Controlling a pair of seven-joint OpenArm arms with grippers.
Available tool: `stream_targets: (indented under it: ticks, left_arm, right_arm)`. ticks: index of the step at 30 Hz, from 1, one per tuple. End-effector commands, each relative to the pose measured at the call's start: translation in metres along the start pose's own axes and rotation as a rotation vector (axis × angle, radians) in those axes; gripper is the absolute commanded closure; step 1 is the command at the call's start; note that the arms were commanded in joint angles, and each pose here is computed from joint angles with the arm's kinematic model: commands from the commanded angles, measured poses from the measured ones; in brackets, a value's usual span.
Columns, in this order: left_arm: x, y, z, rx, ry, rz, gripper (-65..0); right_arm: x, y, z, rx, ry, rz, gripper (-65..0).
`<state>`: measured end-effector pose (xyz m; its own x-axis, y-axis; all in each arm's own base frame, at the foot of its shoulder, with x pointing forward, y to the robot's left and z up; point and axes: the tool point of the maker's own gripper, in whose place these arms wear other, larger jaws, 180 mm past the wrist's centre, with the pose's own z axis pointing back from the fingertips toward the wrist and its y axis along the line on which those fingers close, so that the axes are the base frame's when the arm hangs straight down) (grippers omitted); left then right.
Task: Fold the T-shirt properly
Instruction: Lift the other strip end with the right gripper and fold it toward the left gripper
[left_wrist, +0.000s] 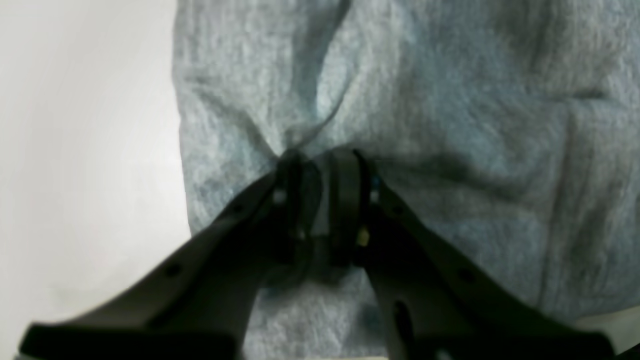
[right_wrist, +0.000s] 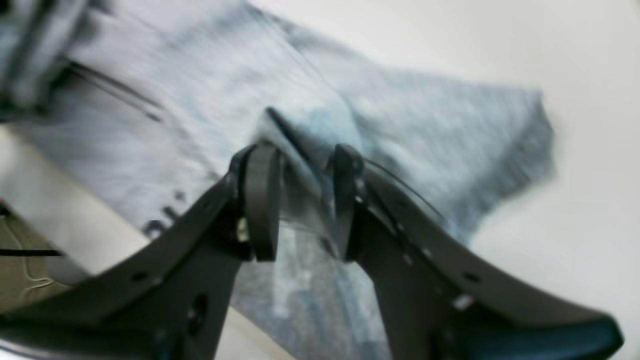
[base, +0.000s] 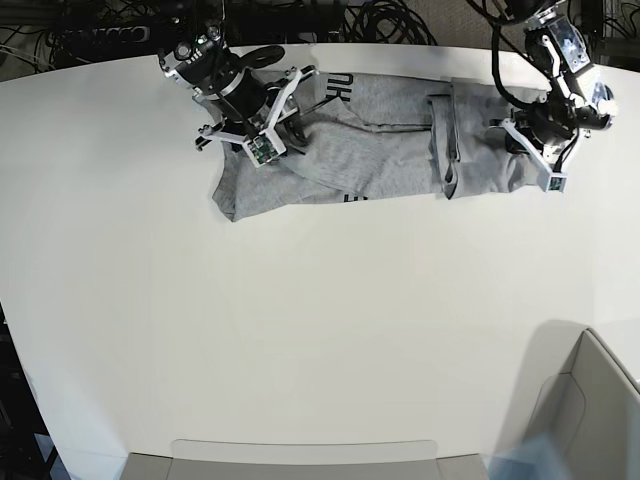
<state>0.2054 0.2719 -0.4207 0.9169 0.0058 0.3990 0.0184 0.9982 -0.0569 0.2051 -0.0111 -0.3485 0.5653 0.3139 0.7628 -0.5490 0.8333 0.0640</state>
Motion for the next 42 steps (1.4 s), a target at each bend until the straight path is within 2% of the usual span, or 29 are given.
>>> stream_targets:
  ticks: [1, 6, 10, 14, 19, 24, 29, 35, 42]
  left_arm:
    - [0.001, 0.001, 0.002, 0.005, -0.002, -0.009, -10.3]
    - [0.002, 0.006, 0.005, 0.019, -0.007, -0.006, -10.3]
    - [0.001, 0.005, 0.004, 0.018, -0.003, -0.010, -10.3]
    - [0.001, 0.004, 0.004, 0.016, 0.000, -0.010, -10.3]
    - [0.000, 0.003, 0.003, 0.014, 0.000, -0.010, -10.3]
    - [-0.002, 0.002, 0.002, 0.011, 0.006, -0.007, -10.3]
    - [-0.008, 0.002, 0.002, 0.010, 0.019, -0.008, -10.3]
    - [-0.009, 0.001, 0.002, 0.009, 0.020, -0.007, -10.3]
    - [-0.015, 0.001, 0.001, 0.007, 0.033, -0.005, -10.3]
  right_arm:
    - [0.019, 0.005, 0.003, 0.017, -0.076, -0.006, -18.8]
    - [0.040, 0.021, 0.010, 0.137, -0.182, -0.129, -19.1]
    - [0.050, 0.013, 0.029, 0.253, -0.270, -0.270, -23.2]
    - [0.057, -0.005, 0.049, 0.345, -0.327, -0.358, -26.0]
    - [0.048, -0.050, 0.043, 0.285, -0.341, -0.455, -26.0]
    - [0.020, -0.070, 0.024, 0.246, -0.278, -0.524, -25.9]
    - [0.009, -0.075, 0.021, 0.250, -0.265, -0.520, -25.9]
    - [0.002, -0.108, 0.035, 0.135, -0.305, -0.571, -25.9]
    - [-0.028, -0.121, 0.029, 0.069, -0.225, -0.583, -25.9]
